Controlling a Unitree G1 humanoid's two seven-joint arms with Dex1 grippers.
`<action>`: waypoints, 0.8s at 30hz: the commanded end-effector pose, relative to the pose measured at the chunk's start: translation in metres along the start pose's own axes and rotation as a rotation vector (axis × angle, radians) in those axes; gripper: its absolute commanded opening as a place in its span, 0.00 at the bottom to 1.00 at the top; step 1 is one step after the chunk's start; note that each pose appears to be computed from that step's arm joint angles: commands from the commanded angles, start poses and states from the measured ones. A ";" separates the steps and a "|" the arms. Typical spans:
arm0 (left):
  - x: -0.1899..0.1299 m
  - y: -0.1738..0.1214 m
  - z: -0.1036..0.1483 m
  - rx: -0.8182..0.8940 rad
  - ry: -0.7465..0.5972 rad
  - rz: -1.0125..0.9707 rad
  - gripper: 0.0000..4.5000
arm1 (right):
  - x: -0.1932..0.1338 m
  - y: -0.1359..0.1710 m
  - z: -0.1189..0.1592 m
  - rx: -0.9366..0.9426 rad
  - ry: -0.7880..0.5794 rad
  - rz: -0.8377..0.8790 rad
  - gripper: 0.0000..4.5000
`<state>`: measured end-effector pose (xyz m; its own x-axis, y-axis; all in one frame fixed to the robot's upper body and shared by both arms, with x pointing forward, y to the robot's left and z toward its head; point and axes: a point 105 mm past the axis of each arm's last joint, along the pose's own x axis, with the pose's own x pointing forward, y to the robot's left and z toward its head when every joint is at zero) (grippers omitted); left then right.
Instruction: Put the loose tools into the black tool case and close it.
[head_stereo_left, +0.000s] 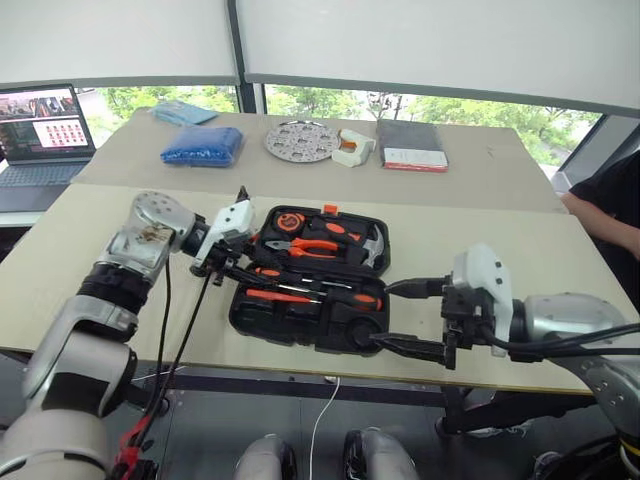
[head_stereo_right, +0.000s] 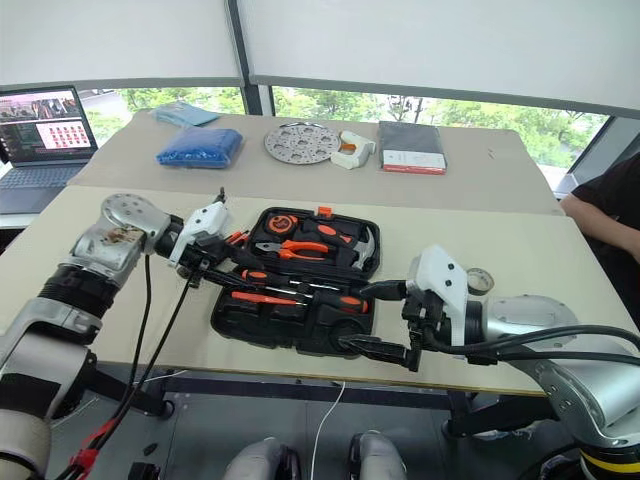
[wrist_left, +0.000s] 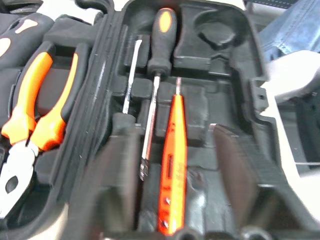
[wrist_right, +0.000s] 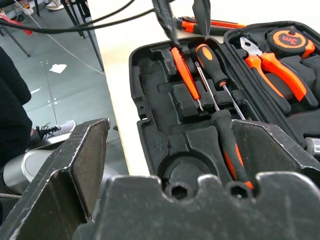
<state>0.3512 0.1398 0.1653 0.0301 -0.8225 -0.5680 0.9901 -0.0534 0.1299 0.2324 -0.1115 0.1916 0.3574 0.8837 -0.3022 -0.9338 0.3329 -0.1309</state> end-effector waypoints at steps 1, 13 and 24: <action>0.000 0.003 0.001 -0.010 -0.043 0.040 0.11 | -0.001 0.001 0.008 -0.043 -0.030 0.003 1.00; 0.020 -0.016 -0.037 -0.051 0.015 0.055 0.01 | 0.000 -0.001 0.007 -0.038 -0.029 0.000 1.00; 0.001 -0.006 -0.023 -0.088 -0.076 0.146 0.01 | 0.000 -0.001 0.006 -0.031 -0.030 0.002 1.00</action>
<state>0.3387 0.1476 0.1247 0.1002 -0.8437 -0.5274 0.9942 0.0634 0.0874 0.2351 -0.1118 0.1893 0.3567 0.8846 -0.3005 -0.9342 0.3355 -0.1212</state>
